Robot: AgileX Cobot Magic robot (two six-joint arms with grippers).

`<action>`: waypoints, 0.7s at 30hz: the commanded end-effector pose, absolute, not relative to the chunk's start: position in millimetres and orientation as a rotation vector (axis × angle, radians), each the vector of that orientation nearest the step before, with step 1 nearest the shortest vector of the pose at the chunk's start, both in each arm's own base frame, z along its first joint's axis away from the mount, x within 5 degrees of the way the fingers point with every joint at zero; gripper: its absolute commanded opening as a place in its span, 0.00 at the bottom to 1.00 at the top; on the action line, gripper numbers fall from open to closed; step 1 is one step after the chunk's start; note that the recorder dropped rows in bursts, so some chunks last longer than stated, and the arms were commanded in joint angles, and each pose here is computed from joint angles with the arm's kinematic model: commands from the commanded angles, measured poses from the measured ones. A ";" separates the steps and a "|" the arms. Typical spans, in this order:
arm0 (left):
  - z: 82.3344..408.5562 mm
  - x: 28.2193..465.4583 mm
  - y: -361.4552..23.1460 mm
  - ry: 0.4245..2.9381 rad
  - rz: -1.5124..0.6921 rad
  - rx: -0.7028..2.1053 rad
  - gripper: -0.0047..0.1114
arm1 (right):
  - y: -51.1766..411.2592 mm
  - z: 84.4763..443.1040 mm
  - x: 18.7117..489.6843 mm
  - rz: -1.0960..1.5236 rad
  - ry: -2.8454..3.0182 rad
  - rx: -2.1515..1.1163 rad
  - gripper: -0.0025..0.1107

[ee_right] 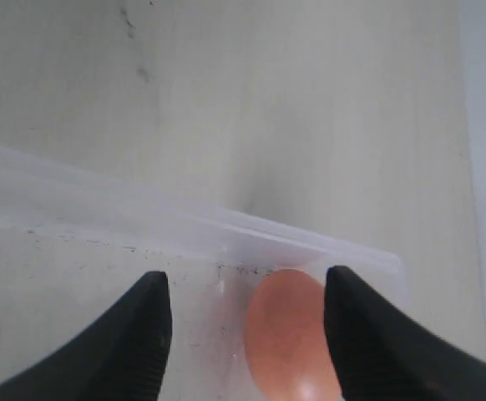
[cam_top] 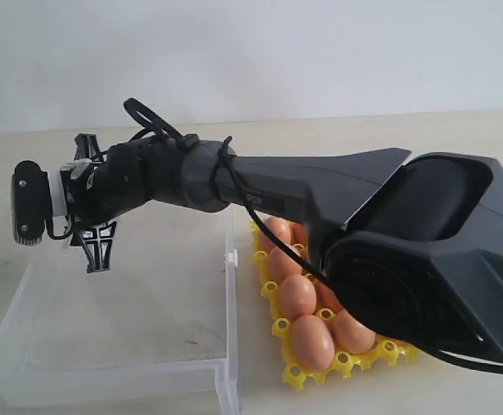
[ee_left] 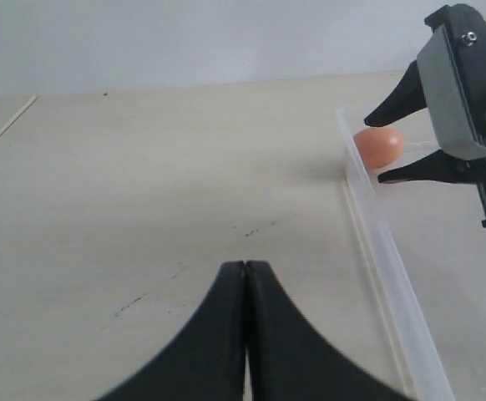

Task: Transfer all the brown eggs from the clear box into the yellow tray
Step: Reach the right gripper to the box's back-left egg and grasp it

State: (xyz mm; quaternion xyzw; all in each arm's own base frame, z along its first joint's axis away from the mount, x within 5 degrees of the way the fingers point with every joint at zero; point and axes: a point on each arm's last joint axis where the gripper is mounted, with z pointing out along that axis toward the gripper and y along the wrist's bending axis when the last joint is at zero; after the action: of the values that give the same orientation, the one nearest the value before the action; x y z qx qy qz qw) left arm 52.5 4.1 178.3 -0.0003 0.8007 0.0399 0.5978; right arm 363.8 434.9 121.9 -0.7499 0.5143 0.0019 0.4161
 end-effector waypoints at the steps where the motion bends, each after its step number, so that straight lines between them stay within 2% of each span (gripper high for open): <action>1: 179.9 52.7 4.3 1.854 0.098 0.000 0.04 | 432.7 126.2 382.5 -0.006 1.300 -1.804 0.50; 21: 179.9 52.7 4.3 1.854 0.098 0.000 0.04 | 425.5 95.1 411.5 0.074 1.436 -1.675 0.50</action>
State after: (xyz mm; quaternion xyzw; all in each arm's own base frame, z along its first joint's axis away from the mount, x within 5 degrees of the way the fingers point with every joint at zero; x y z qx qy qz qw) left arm 52.5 4.1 178.3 -0.0003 0.8007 0.0399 0.5978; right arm 406.4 428.5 93.5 -0.6856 0.5747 0.0280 0.4460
